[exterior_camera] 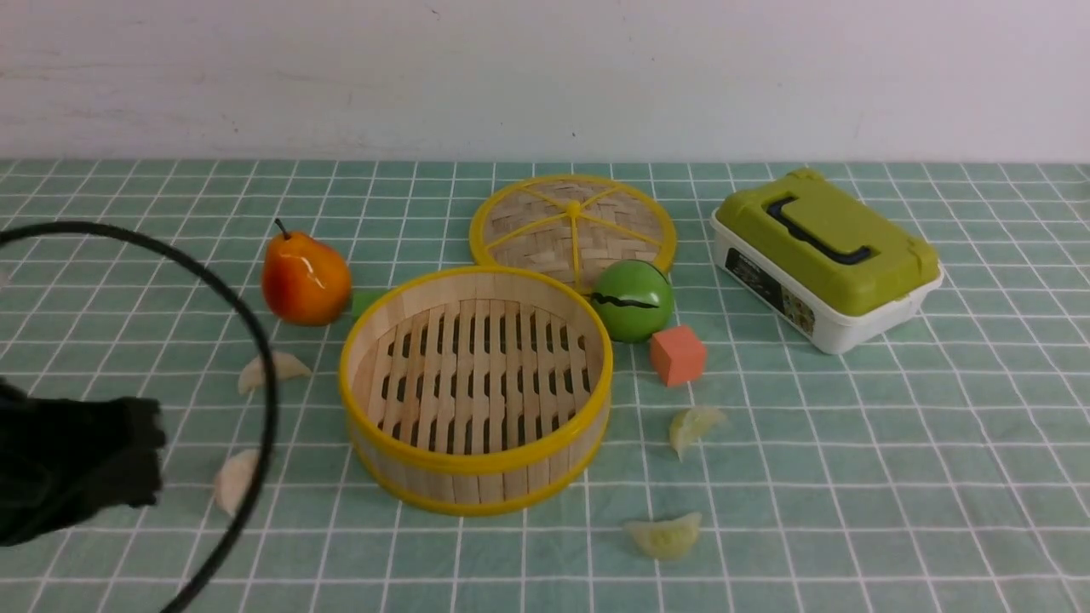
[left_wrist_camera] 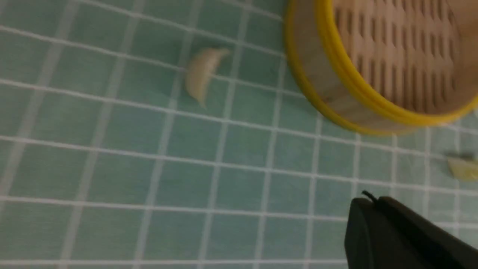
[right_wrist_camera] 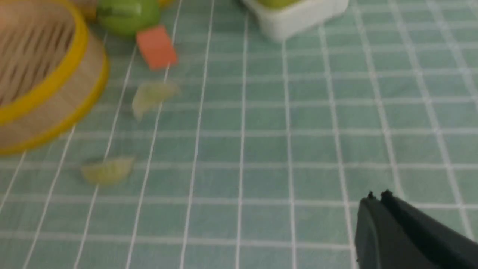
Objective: Put the dumplings into the steamer on the table with the blue tablecloth.
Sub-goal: 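Reach for and grasp a dumpling on the table with the left gripper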
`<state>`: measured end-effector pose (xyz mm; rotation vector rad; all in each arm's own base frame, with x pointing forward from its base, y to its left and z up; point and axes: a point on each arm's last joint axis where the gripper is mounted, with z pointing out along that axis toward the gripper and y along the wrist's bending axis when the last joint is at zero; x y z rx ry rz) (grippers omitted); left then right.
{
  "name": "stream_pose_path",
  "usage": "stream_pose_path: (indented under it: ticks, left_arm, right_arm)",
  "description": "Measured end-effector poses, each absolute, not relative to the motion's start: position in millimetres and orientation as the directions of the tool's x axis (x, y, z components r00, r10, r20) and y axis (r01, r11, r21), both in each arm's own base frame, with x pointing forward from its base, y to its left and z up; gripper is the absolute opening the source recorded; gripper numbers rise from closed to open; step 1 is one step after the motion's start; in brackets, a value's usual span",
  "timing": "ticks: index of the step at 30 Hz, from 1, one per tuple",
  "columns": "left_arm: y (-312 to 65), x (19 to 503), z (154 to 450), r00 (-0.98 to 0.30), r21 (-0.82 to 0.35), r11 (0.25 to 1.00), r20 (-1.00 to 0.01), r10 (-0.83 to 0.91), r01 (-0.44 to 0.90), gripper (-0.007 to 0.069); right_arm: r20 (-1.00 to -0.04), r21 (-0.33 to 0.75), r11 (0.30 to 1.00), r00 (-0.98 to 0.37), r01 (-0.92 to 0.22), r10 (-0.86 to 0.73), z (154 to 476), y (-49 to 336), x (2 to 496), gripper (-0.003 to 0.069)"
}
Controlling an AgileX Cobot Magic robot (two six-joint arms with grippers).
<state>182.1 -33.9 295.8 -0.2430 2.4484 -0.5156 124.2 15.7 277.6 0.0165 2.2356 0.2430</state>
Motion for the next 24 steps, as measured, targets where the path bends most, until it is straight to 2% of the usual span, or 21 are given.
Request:
stream_pose_path:
  ticks: [3, 8, 9, 10, 11, 15, 16, 18, 21, 24]
  left_arm:
    - [-44.6, 216.3, 294.8, -0.846, -0.472, 0.882, -0.472, -0.249, 0.004, -0.0015]
    - [-48.8, 276.4, 298.0, -0.883, -0.442, 0.896, -0.439, -0.165, 0.052, 0.0001]
    - [-49.4, 303.9, 294.0, -0.899, -0.421, 0.905, -0.416, -0.138, 0.056, 0.0032]
    - [-49.4, 304.7, 297.0, -0.897, -0.419, 0.906, -0.422, -0.132, 0.063, 0.0038]
    - [-49.8, 324.0, 291.0, -0.915, -0.403, 0.913, -0.391, -0.103, 0.069, 0.0087]
    - [-48.8, 367.9, 269.6, -0.951, -0.346, 0.934, -0.307, -0.024, 0.088, 0.0245]
    - [-48.3, 371.7, 267.8, -0.952, -0.336, 0.937, -0.304, -0.017, 0.091, 0.0252]
    - [-41.9, 394.2, 254.2, -0.954, -0.241, 0.963, -0.298, 0.045, 0.12, 0.0336]
    - [-35.2, 408.6, 241.0, -0.946, -0.14, 0.975, -0.302, 0.121, 0.17, 0.0366]
    - [-30.8, 425.9, 212.9, -0.916, -0.045, 0.962, -0.319, 0.243, 0.271, 0.0381]
  right_arm:
    - [-0.74, 0.193, 0.957, -0.673, -0.216, -0.003, 270.1, 29.5, 132.2, -0.0004]
    - [-0.763, 0.142, 0.906, -0.627, -0.398, -0.155, 268.7, 45.2, 136.6, -0.0004]
    - [-0.769, 0.12, 0.887, -0.607, -0.447, -0.202, 268.3, 50.0, 136.8, -0.0004]
    - [-0.771, 0.117, 0.885, -0.603, -0.452, -0.206, 268.5, 50.4, 136.6, -0.0004]
    - [-0.772, 0.102, 0.872, -0.591, -0.479, -0.234, 268.1, 53.2, 136.3, -0.0004]
    - [-0.773, 0.084, 0.861, -0.578, -0.502, -0.262, 267.9, 55.1, 135.8, -0.0004]
    - [-0.774, 0.083, 0.861, -0.577, -0.502, -0.262, 268.0, 55.2, 135.8, -0.0004]
    - [-0.778, 0.077, 0.868, -0.574, -0.49, -0.255, 263.4, 54.2, 136.3, -0.0003]
    - [-0.774, 0.085, 0.875, -0.584, -0.477, -0.243, 256.1, 53.4, 135.5, -0.0002]
    - [-0.784, 0.104, 0.884, -0.584, -0.457, -0.21, 253.8, 53.3, 136.2, -0.0001]
